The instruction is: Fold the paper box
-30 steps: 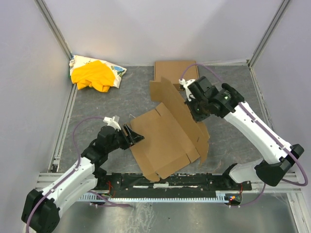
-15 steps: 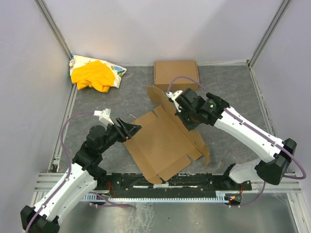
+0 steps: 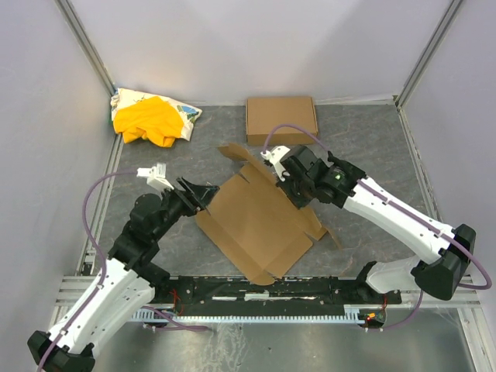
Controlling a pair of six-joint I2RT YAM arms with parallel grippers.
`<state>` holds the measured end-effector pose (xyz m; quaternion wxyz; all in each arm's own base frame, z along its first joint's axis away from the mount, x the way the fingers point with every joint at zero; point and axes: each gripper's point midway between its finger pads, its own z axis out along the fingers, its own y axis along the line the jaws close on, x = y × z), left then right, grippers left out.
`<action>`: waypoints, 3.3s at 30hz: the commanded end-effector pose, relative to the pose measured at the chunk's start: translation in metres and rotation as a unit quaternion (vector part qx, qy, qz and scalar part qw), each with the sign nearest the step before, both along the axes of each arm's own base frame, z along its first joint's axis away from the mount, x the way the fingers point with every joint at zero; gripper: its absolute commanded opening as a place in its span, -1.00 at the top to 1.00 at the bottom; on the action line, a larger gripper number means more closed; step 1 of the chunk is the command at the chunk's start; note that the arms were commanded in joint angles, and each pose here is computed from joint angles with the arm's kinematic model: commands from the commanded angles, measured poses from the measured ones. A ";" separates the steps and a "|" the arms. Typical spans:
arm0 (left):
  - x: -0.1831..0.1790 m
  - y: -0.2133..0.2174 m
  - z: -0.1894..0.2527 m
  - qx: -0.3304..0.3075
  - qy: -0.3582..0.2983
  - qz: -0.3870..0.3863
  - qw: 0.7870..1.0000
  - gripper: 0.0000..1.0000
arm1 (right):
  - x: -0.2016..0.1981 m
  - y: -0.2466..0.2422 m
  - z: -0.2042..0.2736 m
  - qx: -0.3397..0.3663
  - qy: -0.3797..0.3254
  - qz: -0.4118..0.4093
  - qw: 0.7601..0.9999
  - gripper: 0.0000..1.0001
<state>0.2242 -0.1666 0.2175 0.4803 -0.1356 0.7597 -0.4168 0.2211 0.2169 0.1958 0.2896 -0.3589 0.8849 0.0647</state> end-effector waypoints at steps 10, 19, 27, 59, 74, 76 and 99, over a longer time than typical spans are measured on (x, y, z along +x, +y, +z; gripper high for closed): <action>0.047 0.015 0.039 0.111 -0.078 0.058 0.989 -0.59 | 0.013 0.003 0.063 0.036 -0.065 0.013 0.997 0.94; 0.067 0.045 0.045 0.199 -0.112 0.126 0.965 -0.68 | 0.020 -0.004 0.048 0.032 -0.030 0.018 0.999 0.95; 0.051 0.007 0.021 0.138 -0.102 0.030 0.985 -0.66 | 0.020 0.004 0.037 0.044 -0.011 0.024 0.999 0.94; 0.182 -0.068 -0.099 0.128 0.047 0.042 0.990 -0.64 | 0.051 0.013 0.027 0.141 0.107 -0.045 0.983 0.92; 0.177 -0.038 -0.147 0.022 0.081 0.101 0.991 -0.59 | 0.052 0.013 0.003 0.131 0.142 -0.050 0.980 0.92; 0.178 -0.039 -0.150 0.003 0.086 0.108 0.990 -0.57 | 0.053 0.013 0.002 0.135 0.147 -0.052 0.979 0.92; 0.222 -0.039 -0.162 -0.106 0.078 0.184 0.974 -0.43 | 0.056 0.015 -0.006 0.146 0.180 -0.056 0.971 0.92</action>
